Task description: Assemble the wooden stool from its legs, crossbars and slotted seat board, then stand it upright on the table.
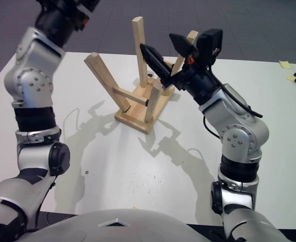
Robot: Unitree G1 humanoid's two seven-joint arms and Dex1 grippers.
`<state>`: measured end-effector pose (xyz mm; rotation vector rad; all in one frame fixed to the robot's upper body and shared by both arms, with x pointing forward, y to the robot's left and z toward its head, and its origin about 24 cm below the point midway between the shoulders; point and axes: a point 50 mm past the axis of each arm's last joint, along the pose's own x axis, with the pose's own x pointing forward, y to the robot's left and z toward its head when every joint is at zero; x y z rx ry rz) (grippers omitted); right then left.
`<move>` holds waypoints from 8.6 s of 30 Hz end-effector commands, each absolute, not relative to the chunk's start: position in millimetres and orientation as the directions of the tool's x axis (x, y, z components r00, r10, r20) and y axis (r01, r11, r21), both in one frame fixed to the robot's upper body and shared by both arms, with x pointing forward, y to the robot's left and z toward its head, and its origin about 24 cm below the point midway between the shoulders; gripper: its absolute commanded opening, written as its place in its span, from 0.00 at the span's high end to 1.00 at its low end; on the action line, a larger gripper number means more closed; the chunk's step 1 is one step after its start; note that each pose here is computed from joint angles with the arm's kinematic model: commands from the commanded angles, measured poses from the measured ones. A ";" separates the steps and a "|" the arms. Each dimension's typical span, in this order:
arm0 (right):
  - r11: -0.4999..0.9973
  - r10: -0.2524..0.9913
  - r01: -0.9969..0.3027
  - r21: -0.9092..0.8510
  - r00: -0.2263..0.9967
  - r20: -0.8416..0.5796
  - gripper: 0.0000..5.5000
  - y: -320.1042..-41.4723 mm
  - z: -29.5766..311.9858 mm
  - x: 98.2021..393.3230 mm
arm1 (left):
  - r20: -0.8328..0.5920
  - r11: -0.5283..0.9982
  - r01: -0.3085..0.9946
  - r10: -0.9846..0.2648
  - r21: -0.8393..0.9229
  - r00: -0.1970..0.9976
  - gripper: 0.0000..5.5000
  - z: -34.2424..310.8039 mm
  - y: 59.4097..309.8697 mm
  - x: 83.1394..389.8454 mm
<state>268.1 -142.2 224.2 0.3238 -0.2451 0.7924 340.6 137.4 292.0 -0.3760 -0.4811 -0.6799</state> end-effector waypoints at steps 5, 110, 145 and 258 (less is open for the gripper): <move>0.634 0.602 -0.747 0.201 0.640 0.478 0.02 -133.7 254.8 272.5 | 0.454 0.666 0.692 -0.543 -0.279 0.706 0.02 269.3 133.2 348.3; 0.282 0.915 -0.958 0.052 0.253 -0.313 0.02 -177.5 75.7 278.4 | -0.314 0.472 0.880 -0.844 -0.046 0.436 0.02 121.0 203.2 283.7; 0.083 0.990 -0.797 0.598 0.136 0.044 0.74 -168.7 122.4 245.6 | -0.254 0.184 0.770 -0.967 -0.611 0.029 0.74 130.2 180.2 261.1; 0.984 -0.159 0.141 0.111 0.972 0.173 0.02 -214.1 79.3 290.6 | 0.280 0.970 -0.073 0.139 -0.233 0.950 0.02 161.2 234.2 306.4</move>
